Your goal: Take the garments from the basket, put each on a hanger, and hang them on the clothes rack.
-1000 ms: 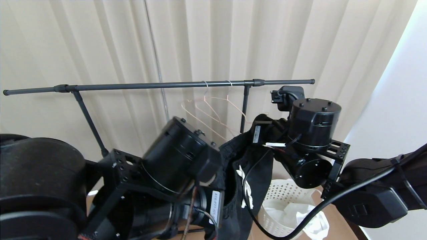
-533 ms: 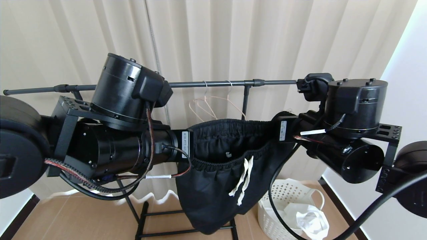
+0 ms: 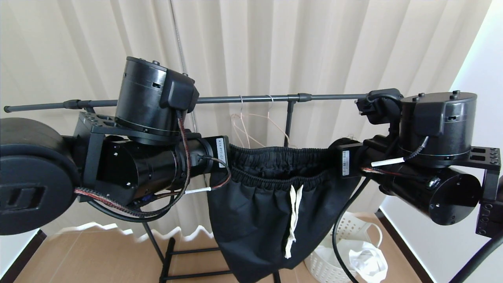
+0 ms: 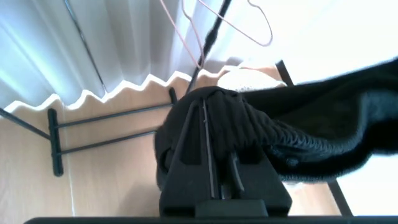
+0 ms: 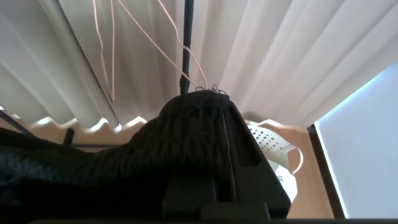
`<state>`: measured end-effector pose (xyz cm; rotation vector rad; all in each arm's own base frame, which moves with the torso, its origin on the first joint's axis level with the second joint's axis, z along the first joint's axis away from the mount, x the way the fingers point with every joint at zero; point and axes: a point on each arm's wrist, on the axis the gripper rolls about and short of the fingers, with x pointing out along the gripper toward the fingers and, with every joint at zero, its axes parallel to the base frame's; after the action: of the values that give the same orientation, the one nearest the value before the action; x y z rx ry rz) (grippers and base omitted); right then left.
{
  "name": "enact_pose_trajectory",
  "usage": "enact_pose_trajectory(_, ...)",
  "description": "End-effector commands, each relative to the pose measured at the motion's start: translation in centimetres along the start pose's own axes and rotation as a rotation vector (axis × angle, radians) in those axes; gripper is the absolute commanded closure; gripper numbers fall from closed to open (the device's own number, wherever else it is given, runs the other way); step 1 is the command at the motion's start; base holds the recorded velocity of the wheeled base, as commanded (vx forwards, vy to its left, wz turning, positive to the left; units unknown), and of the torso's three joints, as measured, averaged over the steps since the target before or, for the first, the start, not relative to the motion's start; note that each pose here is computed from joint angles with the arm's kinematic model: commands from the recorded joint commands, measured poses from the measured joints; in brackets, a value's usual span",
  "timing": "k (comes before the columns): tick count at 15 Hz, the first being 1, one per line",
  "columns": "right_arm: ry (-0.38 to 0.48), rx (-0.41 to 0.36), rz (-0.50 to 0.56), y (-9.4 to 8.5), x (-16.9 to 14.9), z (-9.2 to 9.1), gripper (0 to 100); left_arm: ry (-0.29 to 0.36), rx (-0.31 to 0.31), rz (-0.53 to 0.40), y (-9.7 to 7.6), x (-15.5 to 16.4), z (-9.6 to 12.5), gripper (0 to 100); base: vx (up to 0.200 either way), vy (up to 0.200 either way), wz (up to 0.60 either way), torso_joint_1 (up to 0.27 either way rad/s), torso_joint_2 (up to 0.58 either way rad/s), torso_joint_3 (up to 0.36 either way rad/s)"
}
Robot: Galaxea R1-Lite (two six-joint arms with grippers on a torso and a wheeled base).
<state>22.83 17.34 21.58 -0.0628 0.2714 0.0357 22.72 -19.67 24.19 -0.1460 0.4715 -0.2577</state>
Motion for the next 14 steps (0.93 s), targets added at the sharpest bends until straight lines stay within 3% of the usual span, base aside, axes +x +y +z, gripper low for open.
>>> enact_pose_trajectory(1, 0.016, -0.014, -0.001, 0.1, 0.1, -0.5, 100, 0.006, -0.003, 0.016, 0.2, 0.7, -0.3, 100, 0.000, 0.000, 0.00, 0.000, 0.00, 0.000)
enact_pose_trajectory(6, 0.033, -0.026, 0.000, 0.0, 0.2, -1.1, 100, -0.017, -0.035, 0.024, 0.3, 1.3, -0.1, 100, 0.000, 0.000, 0.00, 0.000, 0.00, 0.000)
enact_pose_trajectory(7, 0.043, -0.034, -0.002, 0.0, 0.2, -1.5, 0, -0.018, -0.038, 0.022, 0.2, 1.4, -0.1, 100, 0.000, 0.000, 0.00, 0.000, 0.00, 0.000)
enact_pose_trajectory(10, 0.069, -0.069, 0.010, -0.4, -0.2, -2.4, 0, -0.046, -0.074, 0.009, 0.1, 1.3, 0.2, 100, 0.000, 0.000, 0.00, 0.000, 0.00, 0.000)
enact_pose_trajectory(12, 0.117, -0.158, 0.102, -0.7, -1.1, -4.1, 0, -0.054, -0.085, 0.009, 0.1, 1.3, 0.3, 100, 0.000, 0.000, 0.00, 0.000, 0.00, 0.000)
enact_pose_trajectory(14, 0.185, -0.297, 0.222, -0.4, -2.1, -6.8, 0, -0.070, -0.103, 0.022, -0.1, 1.3, 0.5, 100, 0.000, 0.000, 0.00, 0.000, 0.00, 0.000)
